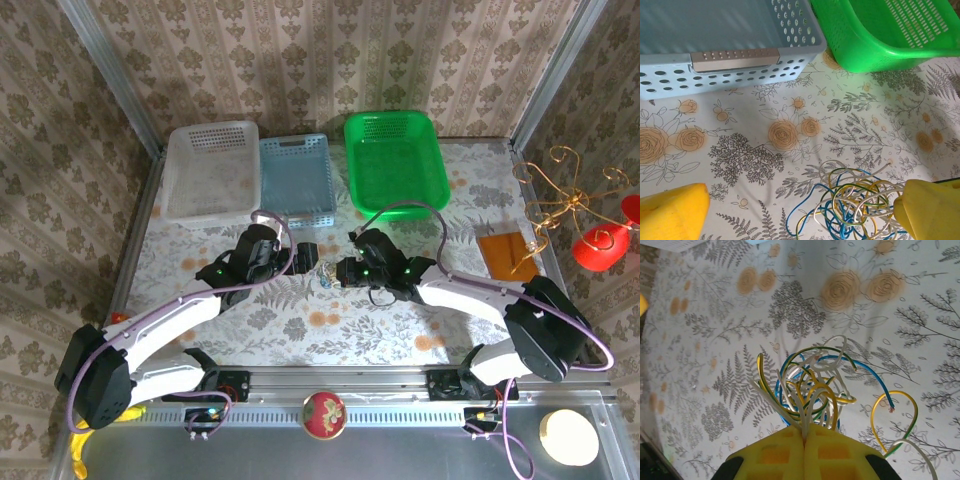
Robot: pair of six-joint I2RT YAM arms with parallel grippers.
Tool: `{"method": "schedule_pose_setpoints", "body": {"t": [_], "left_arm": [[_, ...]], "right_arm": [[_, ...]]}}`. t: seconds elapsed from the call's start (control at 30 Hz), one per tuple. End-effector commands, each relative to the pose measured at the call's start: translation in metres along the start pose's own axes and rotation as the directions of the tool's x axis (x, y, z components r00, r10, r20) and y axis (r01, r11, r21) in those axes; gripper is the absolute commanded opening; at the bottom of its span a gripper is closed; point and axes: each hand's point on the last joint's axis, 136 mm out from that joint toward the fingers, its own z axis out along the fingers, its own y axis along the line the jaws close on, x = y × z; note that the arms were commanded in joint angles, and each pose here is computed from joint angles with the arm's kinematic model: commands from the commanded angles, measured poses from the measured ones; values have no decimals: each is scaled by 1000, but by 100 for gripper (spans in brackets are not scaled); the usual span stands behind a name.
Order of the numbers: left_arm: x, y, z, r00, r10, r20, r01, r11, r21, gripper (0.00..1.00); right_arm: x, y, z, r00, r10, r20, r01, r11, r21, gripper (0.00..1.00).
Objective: Untangle the cables
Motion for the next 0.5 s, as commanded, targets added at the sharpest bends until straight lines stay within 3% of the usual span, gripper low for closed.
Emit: {"method": "schedule_pose_setpoints", "body": {"t": [0.0,0.4,0.47], "left_arm": [[6,1,3,1000,-21,-12,21,1000,3,100],[13,8,6,989,-145,-31,146,989,8,100],[14,9,6,987,-155,-38,156,988,5,100]], "right_arm": [[-7,6,-3,1000,14,24,-13,999,-32,7],[11,-62,-14,977,189,99,-195,979,56,5],[14,-72,-17,974,202,102,-211,974,84,8]]}}
